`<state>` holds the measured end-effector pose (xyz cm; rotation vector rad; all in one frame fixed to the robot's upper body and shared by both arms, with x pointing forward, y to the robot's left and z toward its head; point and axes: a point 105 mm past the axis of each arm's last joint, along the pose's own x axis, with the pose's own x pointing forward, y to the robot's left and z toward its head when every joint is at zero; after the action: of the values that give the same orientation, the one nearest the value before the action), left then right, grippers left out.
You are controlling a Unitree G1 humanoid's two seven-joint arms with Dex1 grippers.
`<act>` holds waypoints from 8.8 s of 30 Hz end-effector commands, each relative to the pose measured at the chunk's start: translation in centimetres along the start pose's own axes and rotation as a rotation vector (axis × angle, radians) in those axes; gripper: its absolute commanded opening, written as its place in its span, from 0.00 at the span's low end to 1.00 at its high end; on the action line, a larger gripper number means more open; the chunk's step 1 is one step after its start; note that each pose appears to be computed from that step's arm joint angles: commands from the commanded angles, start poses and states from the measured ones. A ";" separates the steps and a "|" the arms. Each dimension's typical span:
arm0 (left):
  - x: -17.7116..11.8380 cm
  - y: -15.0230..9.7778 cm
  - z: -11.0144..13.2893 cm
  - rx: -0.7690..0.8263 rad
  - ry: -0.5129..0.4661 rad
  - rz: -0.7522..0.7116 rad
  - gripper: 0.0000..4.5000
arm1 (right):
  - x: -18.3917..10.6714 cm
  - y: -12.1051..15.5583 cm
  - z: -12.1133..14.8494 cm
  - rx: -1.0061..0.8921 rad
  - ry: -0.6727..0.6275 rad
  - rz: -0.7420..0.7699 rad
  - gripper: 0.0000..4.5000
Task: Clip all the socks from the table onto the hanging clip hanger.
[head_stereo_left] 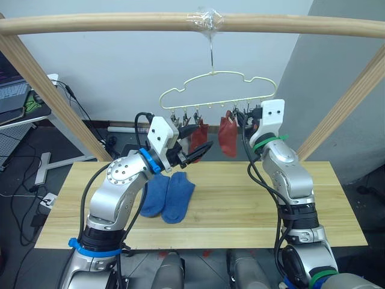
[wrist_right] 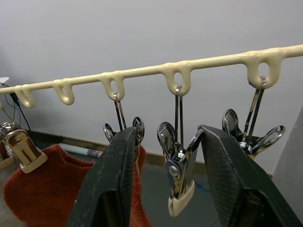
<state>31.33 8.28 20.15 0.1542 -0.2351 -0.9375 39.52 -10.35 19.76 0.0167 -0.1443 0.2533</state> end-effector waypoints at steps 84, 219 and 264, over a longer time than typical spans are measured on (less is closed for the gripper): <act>-2.8 0.7 -7.9 -0.082 0.256 0.157 0.69 | 2.9 -1.6 1.7 0.119 0.107 0.043 0.01; 9.4 -2.9 -7.4 -0.222 0.004 0.003 0.99 | -6.7 -2.8 5.3 -0.080 0.046 0.039 1.00; -1.5 1.2 1.0 0.057 0.054 -0.008 1.00 | 0.5 -2.6 1.3 -0.071 -0.025 -0.176 0.64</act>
<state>31.69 10.60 19.80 0.2194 -0.1594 -0.9142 40.55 -13.06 19.28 -0.0334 -0.1053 0.0763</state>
